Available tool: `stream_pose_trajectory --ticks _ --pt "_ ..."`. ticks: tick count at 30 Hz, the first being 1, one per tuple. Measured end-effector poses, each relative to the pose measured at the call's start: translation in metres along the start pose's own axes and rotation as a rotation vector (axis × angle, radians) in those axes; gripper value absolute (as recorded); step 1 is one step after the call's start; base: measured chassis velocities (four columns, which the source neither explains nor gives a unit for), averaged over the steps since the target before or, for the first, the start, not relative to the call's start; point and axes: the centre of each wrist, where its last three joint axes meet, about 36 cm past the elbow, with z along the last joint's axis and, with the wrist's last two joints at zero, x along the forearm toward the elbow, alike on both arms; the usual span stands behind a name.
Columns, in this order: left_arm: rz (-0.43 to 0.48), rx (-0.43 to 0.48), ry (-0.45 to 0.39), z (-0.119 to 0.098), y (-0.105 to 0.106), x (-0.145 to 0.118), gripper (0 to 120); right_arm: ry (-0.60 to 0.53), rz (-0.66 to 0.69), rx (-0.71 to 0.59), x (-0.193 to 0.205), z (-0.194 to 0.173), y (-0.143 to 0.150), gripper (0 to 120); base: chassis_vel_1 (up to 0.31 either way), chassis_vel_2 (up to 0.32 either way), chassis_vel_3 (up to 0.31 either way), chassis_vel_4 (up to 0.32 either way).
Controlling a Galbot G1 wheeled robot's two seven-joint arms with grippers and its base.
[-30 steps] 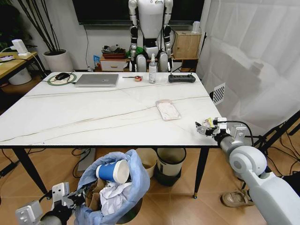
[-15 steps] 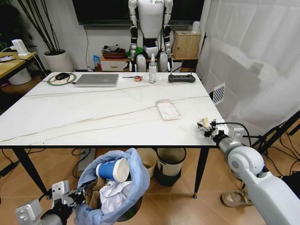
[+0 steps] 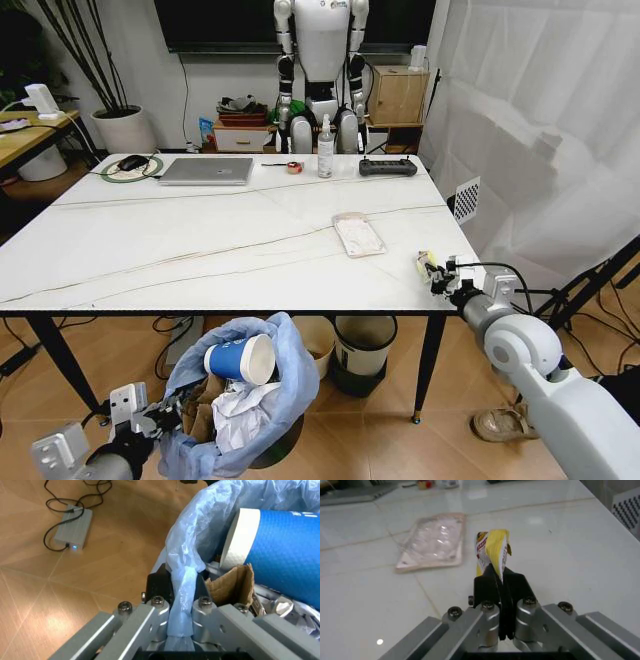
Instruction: Pick up the trash bin and place the trash from the table into it.
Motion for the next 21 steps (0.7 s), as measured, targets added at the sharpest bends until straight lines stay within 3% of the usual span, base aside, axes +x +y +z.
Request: stream_pose_trajectory --ticks 9,10,12,15,21 --pt "-0.001 0.007 0.003 0.000 0.001 0.000 0 -0.084 -0.253 -0.055 0.051 -0.019 0.039 0 0.000 0.000 0.000 0.000" --pt "-0.001 0.009 0.003 -0.001 0.001 0.000 0 -0.087 -0.347 -0.054 0.063 -0.016 0.051 0 0.000 0.000 0.000 0.000" --pt "0.000 0.010 0.003 -0.001 0.001 0.000 0 -0.080 -0.416 -0.060 0.070 -0.013 0.061 0 0.000 0.000 0.000 0.000" --pt "0.001 0.013 0.010 -0.001 0.002 0.001 0 -0.024 -0.684 -0.140 0.081 -0.001 0.096 0 0.000 0.000 0.000 0.000" --pt "0.013 0.020 0.012 -0.004 0.001 0.000 0 0.061 -0.792 -0.175 0.079 0.025 0.113 0 0.000 0.000 0.000 0.000"
